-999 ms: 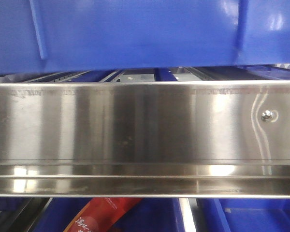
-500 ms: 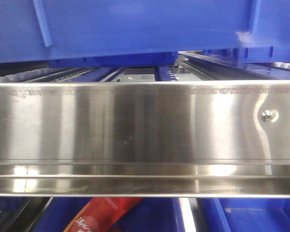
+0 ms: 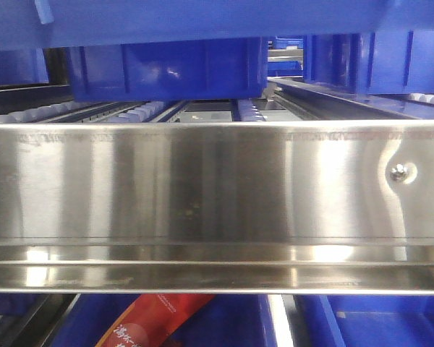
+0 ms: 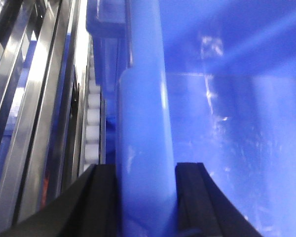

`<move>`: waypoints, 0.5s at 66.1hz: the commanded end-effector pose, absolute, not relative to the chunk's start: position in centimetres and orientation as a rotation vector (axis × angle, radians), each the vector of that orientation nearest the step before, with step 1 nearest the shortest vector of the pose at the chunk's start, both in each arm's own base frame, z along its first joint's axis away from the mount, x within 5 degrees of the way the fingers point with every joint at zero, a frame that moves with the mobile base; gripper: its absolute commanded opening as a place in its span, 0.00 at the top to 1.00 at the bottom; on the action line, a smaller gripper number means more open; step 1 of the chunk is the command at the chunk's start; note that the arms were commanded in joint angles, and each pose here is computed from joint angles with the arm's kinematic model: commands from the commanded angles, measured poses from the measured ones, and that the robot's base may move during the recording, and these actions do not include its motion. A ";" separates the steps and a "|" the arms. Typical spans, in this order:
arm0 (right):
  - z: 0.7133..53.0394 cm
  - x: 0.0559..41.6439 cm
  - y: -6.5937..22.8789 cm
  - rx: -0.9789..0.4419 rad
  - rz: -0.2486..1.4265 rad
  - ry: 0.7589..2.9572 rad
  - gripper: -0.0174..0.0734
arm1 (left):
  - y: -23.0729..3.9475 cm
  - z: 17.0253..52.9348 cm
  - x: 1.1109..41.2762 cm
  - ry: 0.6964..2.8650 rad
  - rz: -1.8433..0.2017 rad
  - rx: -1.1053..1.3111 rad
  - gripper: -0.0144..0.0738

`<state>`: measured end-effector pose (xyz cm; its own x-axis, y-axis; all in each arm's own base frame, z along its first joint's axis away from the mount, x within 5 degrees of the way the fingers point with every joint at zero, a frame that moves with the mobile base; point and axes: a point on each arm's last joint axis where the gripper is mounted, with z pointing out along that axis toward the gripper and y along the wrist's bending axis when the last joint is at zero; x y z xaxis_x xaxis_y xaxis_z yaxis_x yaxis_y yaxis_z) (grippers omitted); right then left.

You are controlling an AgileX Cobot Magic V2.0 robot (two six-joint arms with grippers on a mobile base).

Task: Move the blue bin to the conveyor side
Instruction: 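Lift the blue bin with both grippers off the roller shelf, then pull the held blue bin back away from the rack with both grippers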

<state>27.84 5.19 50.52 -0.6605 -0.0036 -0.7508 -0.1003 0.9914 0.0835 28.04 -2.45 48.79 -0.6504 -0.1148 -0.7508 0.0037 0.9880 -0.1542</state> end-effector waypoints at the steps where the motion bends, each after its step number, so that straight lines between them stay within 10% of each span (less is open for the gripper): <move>1: 53.0 26.2 4.6 -0.046 0.153 2.137 0.91 | -2.6 51.0 26.4 2.153 -0.205 -0.065 0.86; 33: 51.0 21.6 3.8 -0.043 0.147 2.193 0.91 | -2.4 50.2 23.6 2.183 -0.215 -0.065 0.86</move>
